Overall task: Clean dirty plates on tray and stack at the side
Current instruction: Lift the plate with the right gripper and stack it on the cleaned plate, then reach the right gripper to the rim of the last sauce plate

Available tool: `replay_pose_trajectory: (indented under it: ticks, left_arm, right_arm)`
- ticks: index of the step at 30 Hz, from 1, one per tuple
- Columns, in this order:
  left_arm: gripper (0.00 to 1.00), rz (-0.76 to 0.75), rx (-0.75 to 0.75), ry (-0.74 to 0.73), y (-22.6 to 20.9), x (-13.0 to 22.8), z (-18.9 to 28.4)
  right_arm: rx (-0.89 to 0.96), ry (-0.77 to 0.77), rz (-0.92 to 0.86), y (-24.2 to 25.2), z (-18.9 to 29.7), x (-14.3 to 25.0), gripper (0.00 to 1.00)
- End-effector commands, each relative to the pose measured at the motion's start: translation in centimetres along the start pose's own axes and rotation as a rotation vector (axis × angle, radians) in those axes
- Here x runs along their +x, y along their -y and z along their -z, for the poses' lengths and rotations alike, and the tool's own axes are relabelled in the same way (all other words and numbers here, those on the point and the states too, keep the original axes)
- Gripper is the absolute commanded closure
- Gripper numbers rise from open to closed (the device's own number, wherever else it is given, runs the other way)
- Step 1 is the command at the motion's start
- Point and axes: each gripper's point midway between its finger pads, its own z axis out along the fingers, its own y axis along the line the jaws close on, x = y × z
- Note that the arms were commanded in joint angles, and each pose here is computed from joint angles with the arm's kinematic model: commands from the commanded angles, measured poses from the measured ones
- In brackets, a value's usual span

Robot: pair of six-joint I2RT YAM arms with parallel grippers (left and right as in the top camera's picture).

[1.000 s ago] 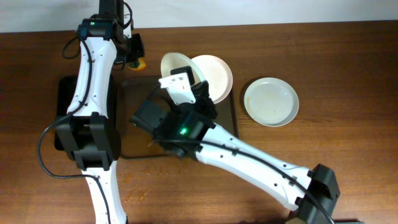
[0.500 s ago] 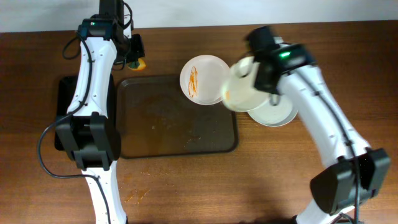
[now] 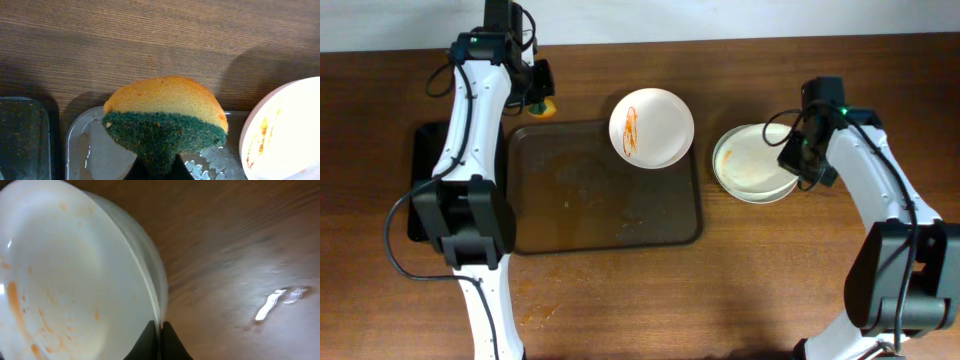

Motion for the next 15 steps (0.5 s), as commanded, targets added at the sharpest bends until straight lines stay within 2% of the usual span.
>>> replay_pose_trajectory:
  ticks: [1, 2, 7, 9, 11, 15]
  left_arm:
    - [0.99, -0.014, -0.011, -0.008, -0.5, 0.1, -0.6]
    - [1.00, -0.014, -0.011, -0.009, -0.5, 0.1, -0.6]
    - [0.99, -0.015, -0.003, 0.008, -0.3, -0.3, -0.6]
    - [1.00, -0.019, -0.001, 0.014, -0.2, -0.4, -0.5]
    - [0.99, -0.053, 0.001, 0.027, -0.1, -0.8, -0.2]
    - [0.99, -0.137, 0.006, 0.083, 0.5, -2.4, 3.1]
  right_arm:
    - [-0.089, -0.026, 0.068, -2.2, 0.6, 1.3, 0.55]
    - [-0.096, -0.026, 0.074, -2.5, 0.7, 1.4, 0.46]
    - [-0.251, -0.036, 0.136, -6.8, 3.3, 1.5, 0.36]
    - [-0.347, 0.000, 0.188, -10.3, 4.9, 1.6, 0.35]
    - [-0.431, 0.028, 0.164, -13.7, 5.9, 2.0, 0.37]
    - [-0.492, 0.012, 0.124, -19.1, 4.3, 4.1, 0.38]
